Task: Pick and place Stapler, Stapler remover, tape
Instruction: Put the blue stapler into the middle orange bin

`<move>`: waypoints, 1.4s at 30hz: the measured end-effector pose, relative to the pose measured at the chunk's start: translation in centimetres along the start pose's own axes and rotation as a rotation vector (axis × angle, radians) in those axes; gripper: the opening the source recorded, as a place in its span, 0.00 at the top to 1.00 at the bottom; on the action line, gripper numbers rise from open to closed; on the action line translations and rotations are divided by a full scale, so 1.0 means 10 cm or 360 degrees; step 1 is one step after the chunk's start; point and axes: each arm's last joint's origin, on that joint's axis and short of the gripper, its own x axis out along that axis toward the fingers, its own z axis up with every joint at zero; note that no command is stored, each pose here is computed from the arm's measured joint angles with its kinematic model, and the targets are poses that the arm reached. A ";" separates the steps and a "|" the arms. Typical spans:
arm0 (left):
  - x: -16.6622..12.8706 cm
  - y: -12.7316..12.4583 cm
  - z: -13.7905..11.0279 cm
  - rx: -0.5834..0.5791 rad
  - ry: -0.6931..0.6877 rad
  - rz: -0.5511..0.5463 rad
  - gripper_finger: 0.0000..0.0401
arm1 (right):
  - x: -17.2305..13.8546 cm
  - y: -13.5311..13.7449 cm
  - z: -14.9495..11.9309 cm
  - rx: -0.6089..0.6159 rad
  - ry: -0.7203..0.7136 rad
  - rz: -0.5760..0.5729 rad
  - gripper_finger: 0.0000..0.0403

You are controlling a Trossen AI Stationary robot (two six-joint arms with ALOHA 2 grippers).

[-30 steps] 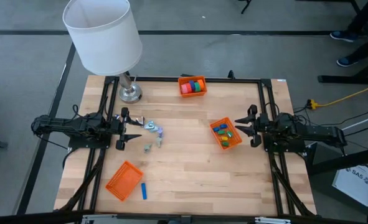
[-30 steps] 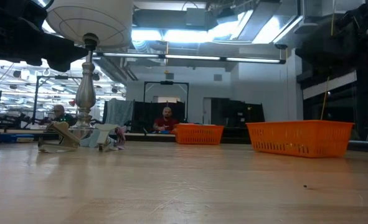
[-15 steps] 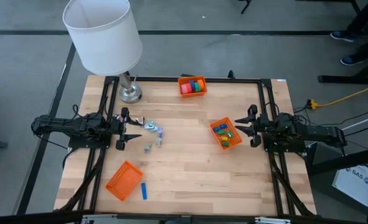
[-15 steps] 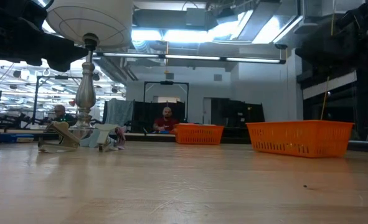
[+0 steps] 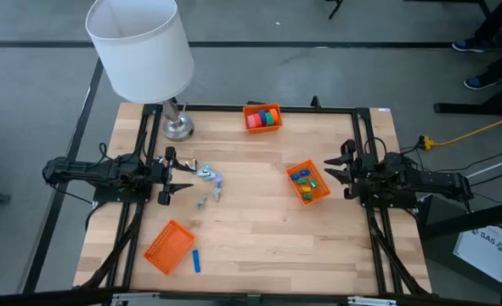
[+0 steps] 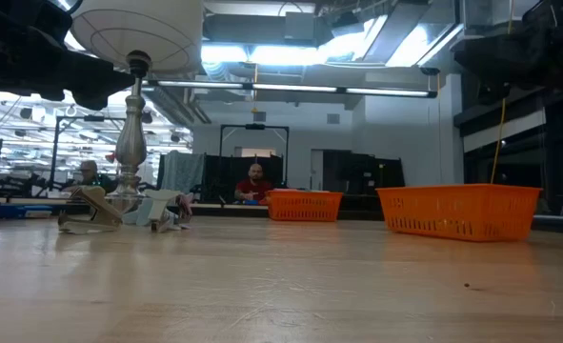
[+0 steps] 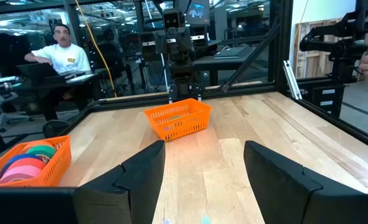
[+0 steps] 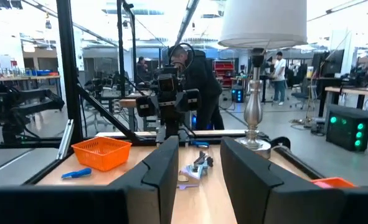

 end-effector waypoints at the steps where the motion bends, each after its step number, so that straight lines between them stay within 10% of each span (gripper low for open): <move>1: 0.00 0.00 0.00 0.0000 0.0000 0.0000 0.46 | 0.00 0.00 0.00 -0.0005 0.0001 0.0000 0.69; 42: 0.00 0.00 0.00 0.0000 0.0000 0.0000 0.46 | -0.02 0.00 -0.19 -0.0037 0.0335 -0.0002 0.69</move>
